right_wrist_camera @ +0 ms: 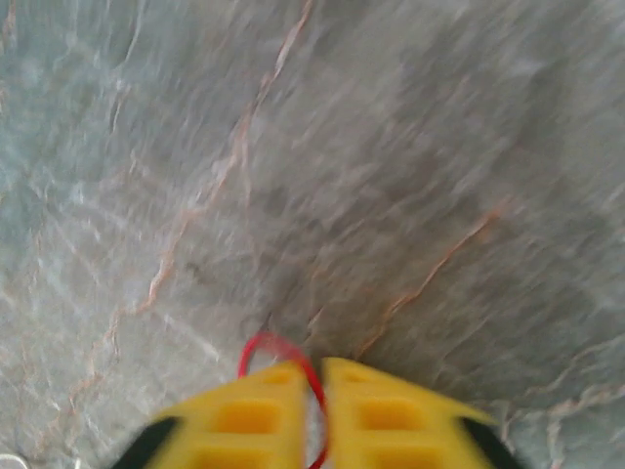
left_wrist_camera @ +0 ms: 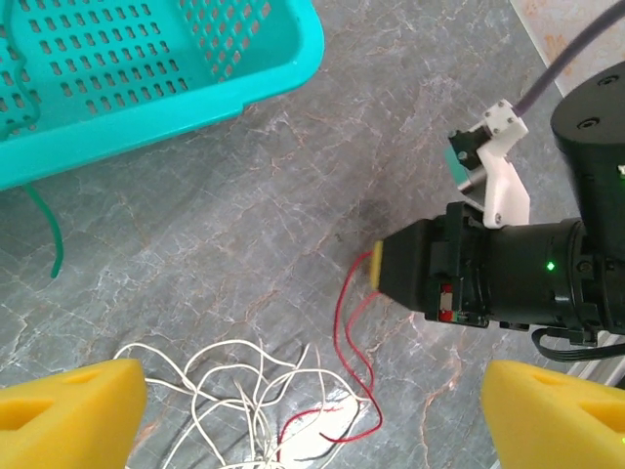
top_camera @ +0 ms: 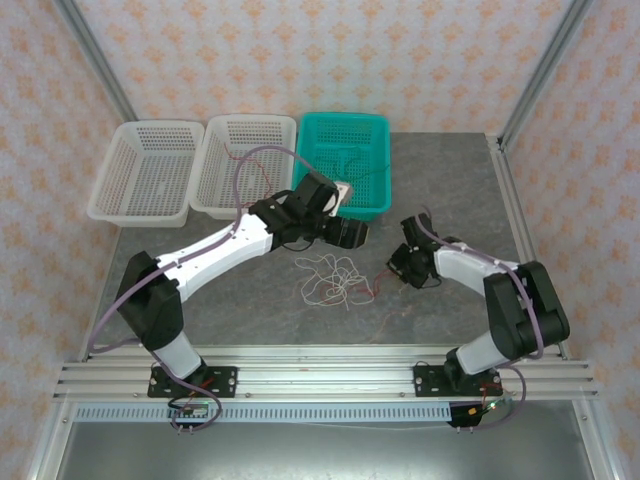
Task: Untangle the cables
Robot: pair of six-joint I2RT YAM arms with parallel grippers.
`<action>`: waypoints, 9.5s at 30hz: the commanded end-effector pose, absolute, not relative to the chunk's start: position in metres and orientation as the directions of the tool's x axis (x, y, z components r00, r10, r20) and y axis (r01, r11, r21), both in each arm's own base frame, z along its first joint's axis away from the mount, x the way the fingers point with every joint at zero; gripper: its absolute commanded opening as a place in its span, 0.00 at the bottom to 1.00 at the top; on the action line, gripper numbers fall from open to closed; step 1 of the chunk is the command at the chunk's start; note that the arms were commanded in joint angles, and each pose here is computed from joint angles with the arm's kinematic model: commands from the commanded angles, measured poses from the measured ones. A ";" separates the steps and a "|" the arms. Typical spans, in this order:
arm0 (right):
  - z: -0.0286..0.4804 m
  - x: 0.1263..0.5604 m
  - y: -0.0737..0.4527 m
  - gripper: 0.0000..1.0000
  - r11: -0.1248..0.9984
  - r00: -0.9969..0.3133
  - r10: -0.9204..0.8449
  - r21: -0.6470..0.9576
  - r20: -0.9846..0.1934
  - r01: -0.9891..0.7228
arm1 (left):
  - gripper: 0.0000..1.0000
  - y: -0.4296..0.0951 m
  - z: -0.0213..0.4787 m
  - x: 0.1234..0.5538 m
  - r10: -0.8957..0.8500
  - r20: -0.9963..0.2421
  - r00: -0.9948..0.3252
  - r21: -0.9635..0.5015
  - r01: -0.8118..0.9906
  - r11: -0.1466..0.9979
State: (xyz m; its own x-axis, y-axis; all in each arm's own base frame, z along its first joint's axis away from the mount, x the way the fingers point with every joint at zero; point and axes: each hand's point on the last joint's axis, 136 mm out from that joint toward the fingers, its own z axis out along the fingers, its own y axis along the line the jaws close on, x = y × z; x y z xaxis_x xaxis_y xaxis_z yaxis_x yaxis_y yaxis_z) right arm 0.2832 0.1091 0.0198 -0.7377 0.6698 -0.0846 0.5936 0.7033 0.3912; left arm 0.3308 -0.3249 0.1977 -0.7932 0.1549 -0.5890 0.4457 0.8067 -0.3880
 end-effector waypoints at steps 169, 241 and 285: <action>0.097 0.265 0.132 0.93 0.824 -0.796 0.477 0.506 -0.373 0.257 | 0.82 -0.313 0.133 0.354 -0.265 -0.441 -0.857 -0.628 0.084 0.774; 0.081 0.321 0.249 0.12 0.750 -0.787 0.141 0.583 -0.600 -0.311 | 0.00 -0.301 0.402 0.294 -0.168 -0.772 -0.612 -0.548 0.508 0.665; 0.160 0.273 0.323 0.24 0.562 -0.350 -0.060 0.259 -0.935 -0.786 | 0.00 -0.269 0.421 0.231 -0.208 -0.805 -0.555 -0.563 0.606 0.562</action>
